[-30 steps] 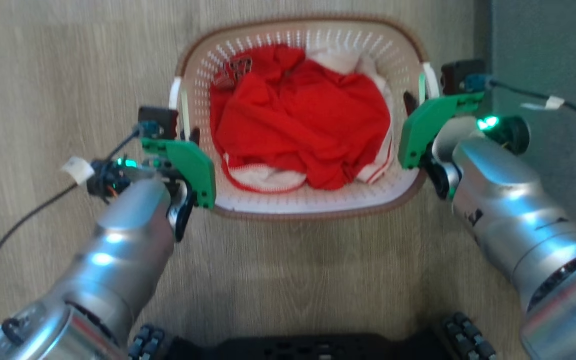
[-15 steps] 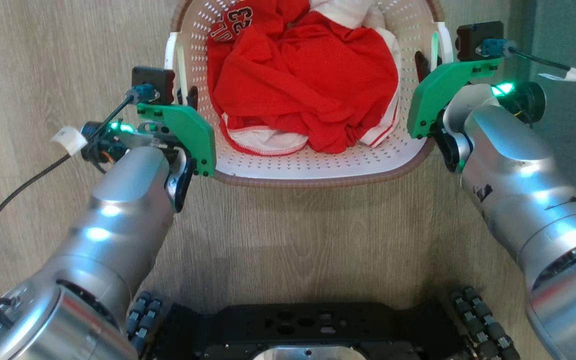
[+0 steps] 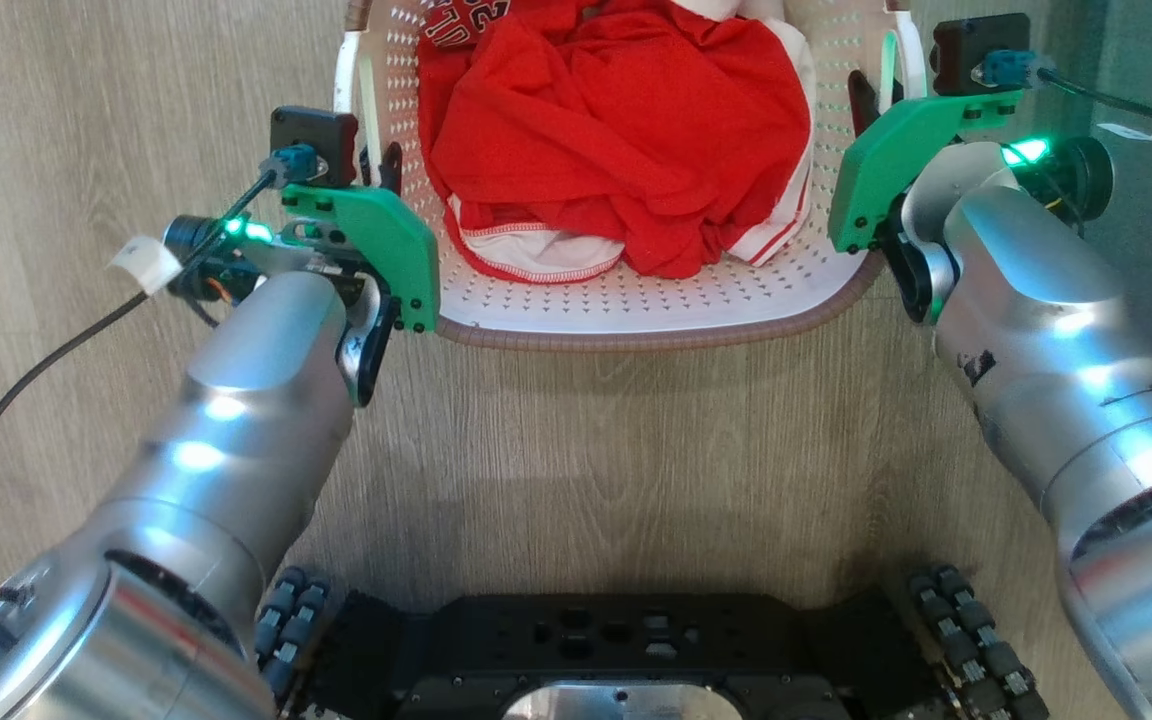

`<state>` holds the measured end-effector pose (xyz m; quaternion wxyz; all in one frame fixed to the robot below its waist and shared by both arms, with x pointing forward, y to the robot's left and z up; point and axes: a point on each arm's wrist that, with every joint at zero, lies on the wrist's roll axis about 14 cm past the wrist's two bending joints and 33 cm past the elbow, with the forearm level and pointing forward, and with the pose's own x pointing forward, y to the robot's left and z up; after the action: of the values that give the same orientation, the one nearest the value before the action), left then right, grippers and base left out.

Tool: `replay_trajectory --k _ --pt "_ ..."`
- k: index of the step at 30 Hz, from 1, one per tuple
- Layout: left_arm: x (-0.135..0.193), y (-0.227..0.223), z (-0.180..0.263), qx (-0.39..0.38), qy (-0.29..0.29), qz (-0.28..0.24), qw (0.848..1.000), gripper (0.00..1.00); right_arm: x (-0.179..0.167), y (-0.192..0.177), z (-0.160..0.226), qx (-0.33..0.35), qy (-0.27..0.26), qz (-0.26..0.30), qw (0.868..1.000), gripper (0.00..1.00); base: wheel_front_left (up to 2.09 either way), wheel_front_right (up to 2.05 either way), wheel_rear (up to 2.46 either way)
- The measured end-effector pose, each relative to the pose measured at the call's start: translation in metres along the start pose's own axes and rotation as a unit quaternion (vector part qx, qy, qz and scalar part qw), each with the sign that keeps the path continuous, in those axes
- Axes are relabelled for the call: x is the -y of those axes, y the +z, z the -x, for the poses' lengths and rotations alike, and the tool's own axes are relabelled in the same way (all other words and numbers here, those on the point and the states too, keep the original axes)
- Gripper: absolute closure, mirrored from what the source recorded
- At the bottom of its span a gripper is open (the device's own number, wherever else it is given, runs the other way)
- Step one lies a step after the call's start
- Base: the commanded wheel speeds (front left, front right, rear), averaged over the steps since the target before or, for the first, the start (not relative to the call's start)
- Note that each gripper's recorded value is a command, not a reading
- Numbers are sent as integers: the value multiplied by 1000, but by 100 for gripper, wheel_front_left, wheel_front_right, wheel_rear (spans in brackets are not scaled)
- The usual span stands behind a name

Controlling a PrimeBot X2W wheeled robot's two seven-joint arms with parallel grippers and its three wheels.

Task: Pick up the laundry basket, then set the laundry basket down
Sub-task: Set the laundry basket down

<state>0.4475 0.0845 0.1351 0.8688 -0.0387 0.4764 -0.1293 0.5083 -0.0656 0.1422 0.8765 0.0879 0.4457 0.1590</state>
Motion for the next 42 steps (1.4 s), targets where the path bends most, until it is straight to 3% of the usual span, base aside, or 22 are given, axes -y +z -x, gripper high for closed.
replay_trajectory --k 4,8,9,12,14,15,16,18,31,42 --pt "0 1 1 2 0 -4 1000 100 0 1 0 2 -1 1 1000 100 0 0 0" --pt "-2 4 1 5 4 0 1000 98 1 4 1 4 -2 6 1000 67 0 0 0" --pt "-2 5 2 6 5 0 1000 82 1 4 2 3 -2 10 1000 59 0 0 0" --pt "-8 3 3 3 12 -3 1000 67 5 5 3 3 -6 14 1000 51 0 0 0" --pt "-8 3 3 3 12 -1 1000 54 6 6 4 4 -7 14 1000 0 0 0 0" --pt "-8 4 4 3 12 0 1000 25 7 6 5 5 -8 14 1000 0 0 0 0" --pt "-9 4 4 3 13 2 1000 11 7 7 5 6 -8 15 1000 0 0 0 0" --pt "-10 4 5 3 16 3 1000 0 7 9 7 8 -8 16 1000 0 0 0 0" --pt "-2 38 17 48 18 25 998 0 -2 48 24 63 -2 30 998 0 0 0 0" --pt "3 86 60 148 15 28 989 0 -22 105 66 148 10 36 988 0 0 0 0"
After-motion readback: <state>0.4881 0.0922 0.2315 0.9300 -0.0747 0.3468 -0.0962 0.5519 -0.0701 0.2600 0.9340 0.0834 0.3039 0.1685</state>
